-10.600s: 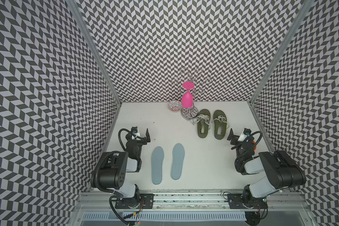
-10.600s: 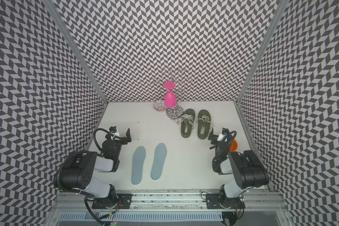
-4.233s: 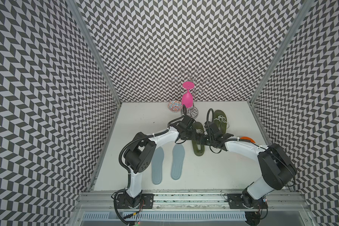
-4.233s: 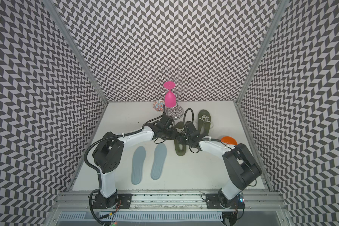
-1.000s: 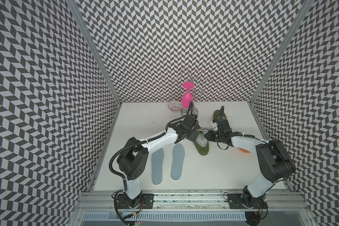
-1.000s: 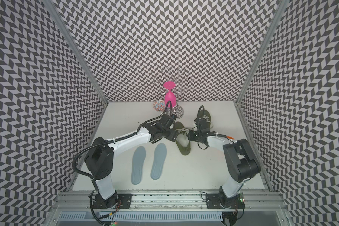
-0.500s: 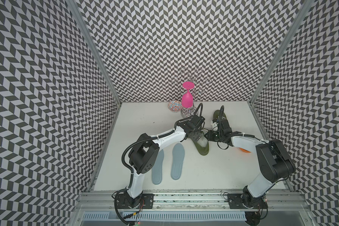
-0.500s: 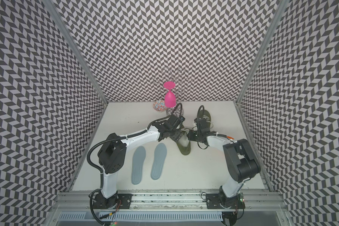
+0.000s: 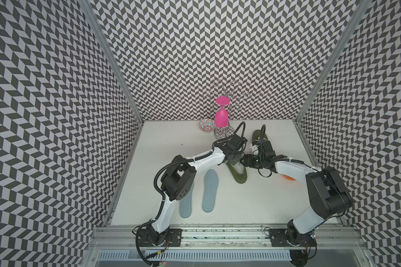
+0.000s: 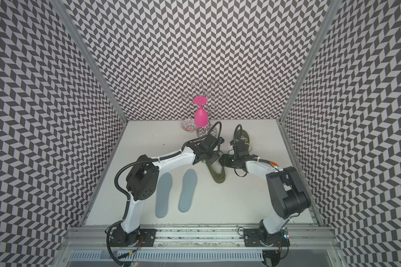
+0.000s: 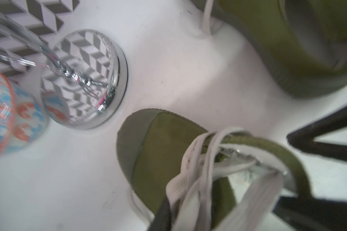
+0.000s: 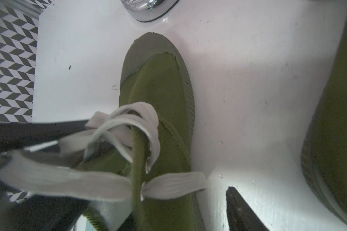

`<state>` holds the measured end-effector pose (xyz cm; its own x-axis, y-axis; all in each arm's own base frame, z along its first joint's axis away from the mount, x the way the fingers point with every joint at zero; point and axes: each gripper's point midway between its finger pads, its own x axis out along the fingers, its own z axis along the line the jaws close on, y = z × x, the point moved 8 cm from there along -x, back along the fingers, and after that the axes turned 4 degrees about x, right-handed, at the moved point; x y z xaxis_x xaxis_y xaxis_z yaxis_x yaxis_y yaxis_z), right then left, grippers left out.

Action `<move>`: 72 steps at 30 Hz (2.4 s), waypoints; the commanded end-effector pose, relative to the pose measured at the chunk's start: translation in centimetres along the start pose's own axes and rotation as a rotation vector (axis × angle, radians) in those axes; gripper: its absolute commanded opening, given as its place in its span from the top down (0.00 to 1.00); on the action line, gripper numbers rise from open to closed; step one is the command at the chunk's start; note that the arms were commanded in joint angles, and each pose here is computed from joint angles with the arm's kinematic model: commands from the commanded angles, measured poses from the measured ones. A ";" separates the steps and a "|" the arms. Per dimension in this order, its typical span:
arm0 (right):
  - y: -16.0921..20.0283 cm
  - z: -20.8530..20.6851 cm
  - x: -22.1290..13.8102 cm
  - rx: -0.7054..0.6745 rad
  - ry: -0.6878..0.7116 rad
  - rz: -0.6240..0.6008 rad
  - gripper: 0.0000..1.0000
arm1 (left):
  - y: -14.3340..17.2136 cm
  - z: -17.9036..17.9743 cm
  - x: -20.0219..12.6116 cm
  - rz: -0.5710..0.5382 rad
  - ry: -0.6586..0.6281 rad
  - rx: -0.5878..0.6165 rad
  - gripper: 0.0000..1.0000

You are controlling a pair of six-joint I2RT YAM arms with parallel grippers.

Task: Insert the insole into the shoe
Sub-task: Adjust the shoe at the center of the board.

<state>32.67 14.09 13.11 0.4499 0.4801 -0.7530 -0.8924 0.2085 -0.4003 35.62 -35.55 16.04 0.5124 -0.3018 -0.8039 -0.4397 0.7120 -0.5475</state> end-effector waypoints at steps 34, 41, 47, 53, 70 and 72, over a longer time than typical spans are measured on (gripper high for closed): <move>4.1 -4.0 -1.3 0.077 0.524 0.086 0.37 | 2.8 3.1 -2.1 0.050 0.183 -0.902 0.90; 4.4 -5.9 -2.8 0.110 0.511 0.116 0.41 | 5.7 5.5 -1.5 0.083 0.295 -0.844 0.91; 2.8 -7.7 -3.5 0.136 0.553 0.090 0.46 | 7.3 6.7 -2.3 0.050 0.392 -0.872 0.92; 1.8 -8.3 -2.1 0.119 0.515 0.098 0.57 | 7.9 6.5 -1.3 0.066 0.394 -0.876 0.90; 1.3 -4.2 -1.3 0.018 0.366 0.080 0.55 | 6.8 7.8 -2.3 0.014 0.397 -0.835 0.81; 1.3 -3.4 -1.8 0.014 0.346 0.068 0.52 | 6.2 8.0 -3.3 -0.007 0.401 -0.817 0.79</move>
<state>31.04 10.50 10.84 0.3488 0.2019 -0.9152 -0.9299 0.1960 -0.3111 36.24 -26.34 14.36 0.2188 -0.6277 -0.7471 -0.9240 0.1128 -0.3654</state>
